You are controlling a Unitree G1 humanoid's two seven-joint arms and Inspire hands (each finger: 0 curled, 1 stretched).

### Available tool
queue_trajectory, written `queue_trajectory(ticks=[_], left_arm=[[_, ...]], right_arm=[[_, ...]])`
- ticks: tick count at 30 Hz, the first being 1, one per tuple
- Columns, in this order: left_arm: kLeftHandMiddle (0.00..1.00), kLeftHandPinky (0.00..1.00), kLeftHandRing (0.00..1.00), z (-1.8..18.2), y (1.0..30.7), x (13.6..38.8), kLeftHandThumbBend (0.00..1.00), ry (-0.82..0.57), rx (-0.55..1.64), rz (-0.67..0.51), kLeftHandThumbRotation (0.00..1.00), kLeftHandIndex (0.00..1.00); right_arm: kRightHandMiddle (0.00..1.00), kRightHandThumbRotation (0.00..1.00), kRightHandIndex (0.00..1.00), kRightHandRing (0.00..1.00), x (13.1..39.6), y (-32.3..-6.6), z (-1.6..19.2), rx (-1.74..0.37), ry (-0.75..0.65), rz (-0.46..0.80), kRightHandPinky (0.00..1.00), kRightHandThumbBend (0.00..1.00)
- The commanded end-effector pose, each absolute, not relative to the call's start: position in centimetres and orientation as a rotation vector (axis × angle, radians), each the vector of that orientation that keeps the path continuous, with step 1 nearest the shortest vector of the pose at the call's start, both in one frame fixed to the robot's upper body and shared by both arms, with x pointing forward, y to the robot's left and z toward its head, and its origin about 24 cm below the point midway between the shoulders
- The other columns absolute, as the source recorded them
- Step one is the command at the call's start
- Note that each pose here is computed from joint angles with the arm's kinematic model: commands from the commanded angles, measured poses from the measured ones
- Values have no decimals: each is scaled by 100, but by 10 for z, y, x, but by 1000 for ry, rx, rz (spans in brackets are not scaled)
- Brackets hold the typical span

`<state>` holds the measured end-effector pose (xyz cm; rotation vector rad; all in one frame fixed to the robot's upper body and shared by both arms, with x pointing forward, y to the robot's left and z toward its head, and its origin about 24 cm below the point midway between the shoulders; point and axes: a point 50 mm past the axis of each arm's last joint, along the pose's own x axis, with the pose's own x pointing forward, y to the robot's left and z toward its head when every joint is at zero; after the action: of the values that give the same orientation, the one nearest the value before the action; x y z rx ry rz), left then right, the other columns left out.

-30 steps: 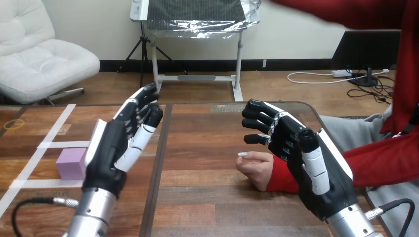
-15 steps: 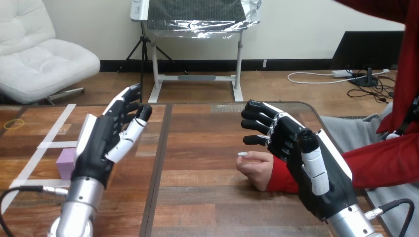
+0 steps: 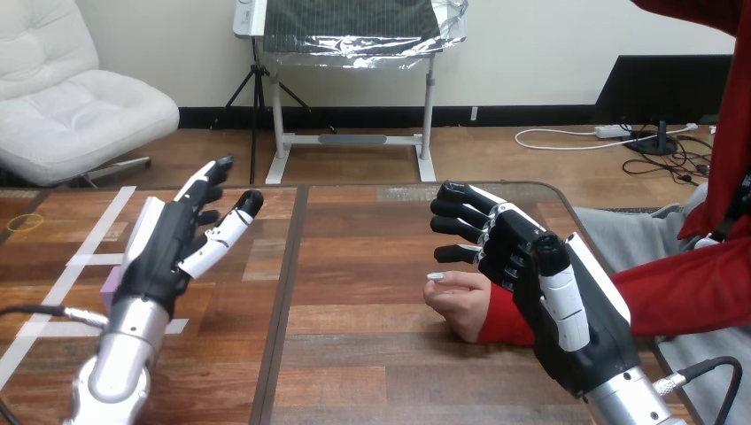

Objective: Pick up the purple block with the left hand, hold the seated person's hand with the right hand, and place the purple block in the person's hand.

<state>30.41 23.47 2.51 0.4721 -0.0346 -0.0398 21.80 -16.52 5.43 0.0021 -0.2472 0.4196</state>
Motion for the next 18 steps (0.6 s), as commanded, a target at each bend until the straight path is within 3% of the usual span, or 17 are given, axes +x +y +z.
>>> queue_trajectory(ticks=[1,18], left_arm=[[93,85,92,71,240,343,57,-119,641,-15,62,92],[89,88,88,73,257,360,62,18,980,61,53,89]], right_arm=[[85,100,84,84,227,-166,77,-39,-344,438,74,85],[85,100,85,85,226,-165,78,-39,-338,454,75,85]])
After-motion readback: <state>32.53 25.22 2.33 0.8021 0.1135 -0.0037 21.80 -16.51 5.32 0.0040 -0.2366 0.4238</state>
